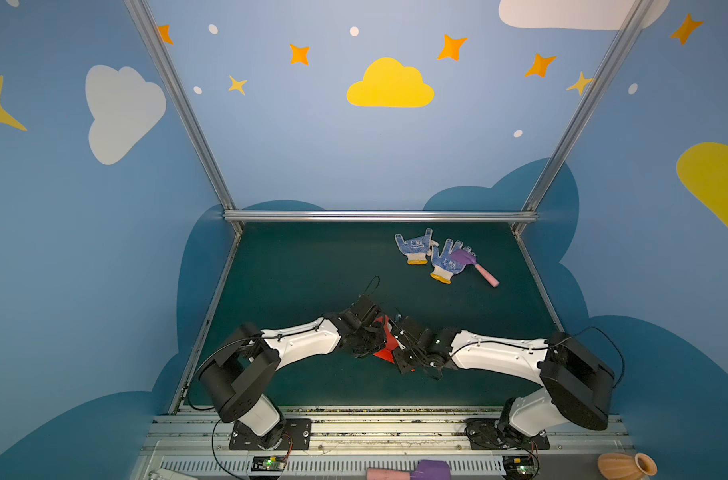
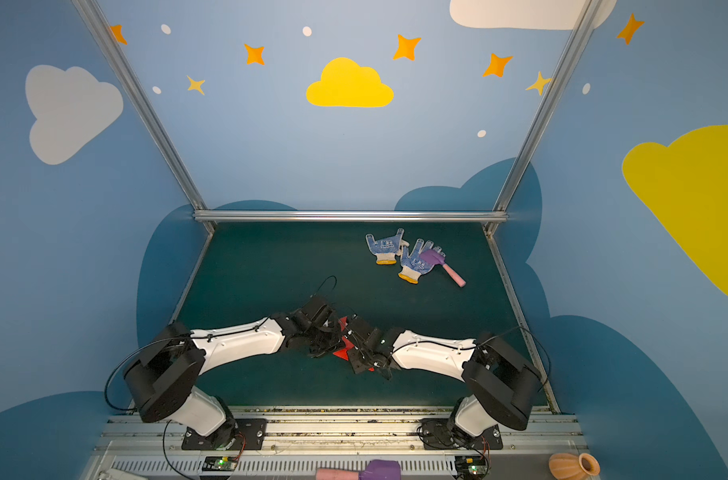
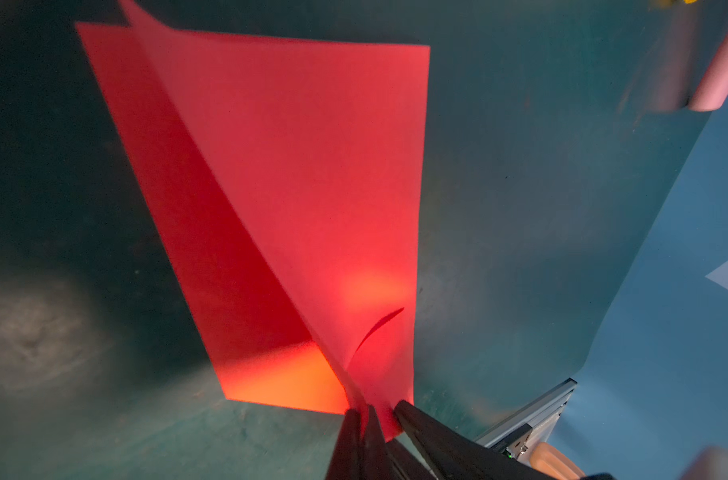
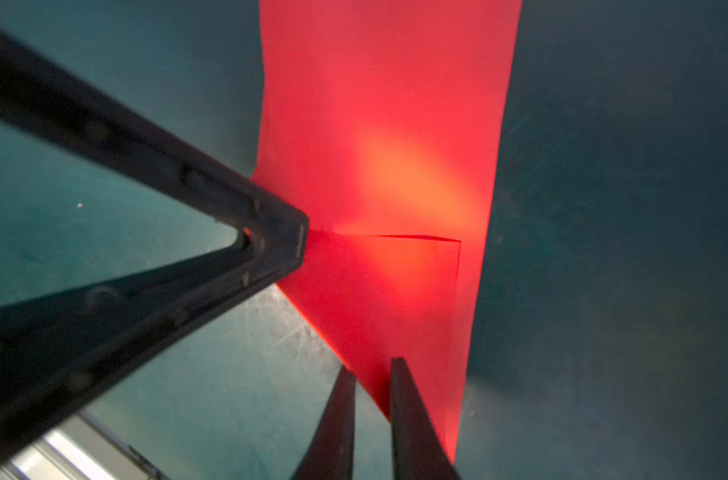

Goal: Fold a paper plane with a square sheet of paper (fold left side to right side)

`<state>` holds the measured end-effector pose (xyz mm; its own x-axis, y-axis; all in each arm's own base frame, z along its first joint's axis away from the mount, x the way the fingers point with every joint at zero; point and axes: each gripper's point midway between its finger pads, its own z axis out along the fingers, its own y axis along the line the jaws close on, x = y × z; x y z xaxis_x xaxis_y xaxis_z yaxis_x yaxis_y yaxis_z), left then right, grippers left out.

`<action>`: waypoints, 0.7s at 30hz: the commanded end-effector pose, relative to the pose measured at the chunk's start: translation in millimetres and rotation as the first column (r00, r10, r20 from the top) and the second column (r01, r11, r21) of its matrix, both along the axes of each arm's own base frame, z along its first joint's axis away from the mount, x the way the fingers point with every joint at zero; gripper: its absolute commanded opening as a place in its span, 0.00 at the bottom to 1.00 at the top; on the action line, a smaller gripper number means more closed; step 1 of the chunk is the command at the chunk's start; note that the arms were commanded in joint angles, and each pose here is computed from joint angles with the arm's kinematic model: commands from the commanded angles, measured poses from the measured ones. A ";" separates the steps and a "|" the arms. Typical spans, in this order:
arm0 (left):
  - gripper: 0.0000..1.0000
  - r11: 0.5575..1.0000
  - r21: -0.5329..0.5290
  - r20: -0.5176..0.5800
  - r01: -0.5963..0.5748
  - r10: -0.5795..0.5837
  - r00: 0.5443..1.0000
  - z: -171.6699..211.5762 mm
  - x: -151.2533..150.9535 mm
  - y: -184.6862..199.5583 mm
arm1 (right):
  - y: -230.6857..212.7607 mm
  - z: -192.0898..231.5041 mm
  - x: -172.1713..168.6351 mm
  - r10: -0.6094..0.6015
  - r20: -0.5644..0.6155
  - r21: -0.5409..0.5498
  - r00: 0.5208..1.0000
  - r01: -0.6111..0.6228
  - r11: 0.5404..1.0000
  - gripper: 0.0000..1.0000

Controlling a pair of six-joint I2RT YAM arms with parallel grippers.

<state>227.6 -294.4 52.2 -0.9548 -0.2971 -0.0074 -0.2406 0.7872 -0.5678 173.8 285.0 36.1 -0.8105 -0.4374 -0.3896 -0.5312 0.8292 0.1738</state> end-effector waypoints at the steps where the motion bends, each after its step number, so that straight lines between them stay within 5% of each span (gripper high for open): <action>1: 0.04 1.000 0.014 0.013 0.012 -0.012 1.000 6.1 2.7 -0.9 | -9.4 -9.9 -3.6 -0.012 -0.009 -0.038 1.000 0.012 0.999 0.10; 4: 0.04 1.000 0.010 0.017 0.013 -0.014 1.000 8.7 2.8 -2.4 | -9.6 -10.6 -3.6 -0.014 -0.010 -0.037 1.000 0.014 0.999 0.00; 11: 0.04 1.000 0.012 0.050 0.015 -0.016 0.999 20.2 6.5 -1.9 | -15.6 -23.5 -4.6 -0.055 -0.030 -0.037 0.998 0.054 0.998 0.00; 16: 0.22 0.997 0.079 0.111 0.000 -0.009 0.994 33.4 13.3 13.0 | -15.5 -22.5 -3.9 -0.083 -0.067 0.023 0.994 0.084 0.996 0.00; 21: 0.27 0.990 0.141 0.159 -0.003 -0.020 0.987 40.0 15.2 28.3 | -8.5 -11.3 0.1 -0.095 -0.160 0.145 0.983 0.119 0.982 0.00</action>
